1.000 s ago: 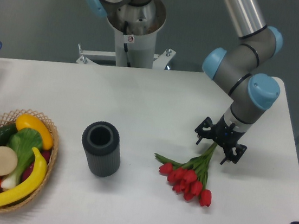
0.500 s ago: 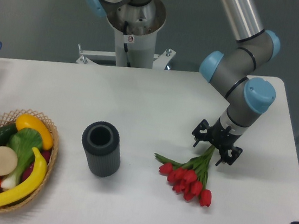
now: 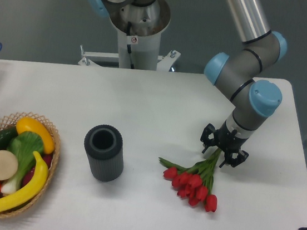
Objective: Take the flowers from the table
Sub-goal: 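Lower the gripper onto the tulip stems and close it, then lift the gripped red tulips up off the table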
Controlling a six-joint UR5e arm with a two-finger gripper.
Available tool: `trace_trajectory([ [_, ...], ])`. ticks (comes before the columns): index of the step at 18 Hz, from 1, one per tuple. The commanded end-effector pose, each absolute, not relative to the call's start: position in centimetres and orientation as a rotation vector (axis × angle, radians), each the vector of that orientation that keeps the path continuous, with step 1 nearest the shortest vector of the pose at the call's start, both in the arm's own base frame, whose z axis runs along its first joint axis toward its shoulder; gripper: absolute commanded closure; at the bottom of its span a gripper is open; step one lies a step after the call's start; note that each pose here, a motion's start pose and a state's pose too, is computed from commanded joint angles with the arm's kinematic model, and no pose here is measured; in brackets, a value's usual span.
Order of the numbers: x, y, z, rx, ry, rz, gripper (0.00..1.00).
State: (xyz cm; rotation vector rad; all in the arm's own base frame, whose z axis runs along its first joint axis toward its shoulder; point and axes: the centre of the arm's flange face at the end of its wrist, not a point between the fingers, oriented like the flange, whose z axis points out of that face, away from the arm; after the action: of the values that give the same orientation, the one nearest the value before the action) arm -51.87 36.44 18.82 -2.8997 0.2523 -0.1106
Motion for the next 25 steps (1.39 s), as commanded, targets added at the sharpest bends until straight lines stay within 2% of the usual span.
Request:
trace_trajectory([
  [2, -51.9, 36.4, 18.8, -2.900, 0.250, -0.113, 0.48],
  [6, -51.7, 36.4, 18.9, -2.901, 0.247, -0.117, 0.62],
  [14, -51.6, 36.4, 19.1, -2.902, 0.237, -0.114, 0.75],
  [19, -51.7, 36.2, 20.0, -2.899, 0.201, -0.100, 0.75],
  [25, -52.1, 35.9, 25.1, -2.809, 0.185, -0.011, 0.75],
])
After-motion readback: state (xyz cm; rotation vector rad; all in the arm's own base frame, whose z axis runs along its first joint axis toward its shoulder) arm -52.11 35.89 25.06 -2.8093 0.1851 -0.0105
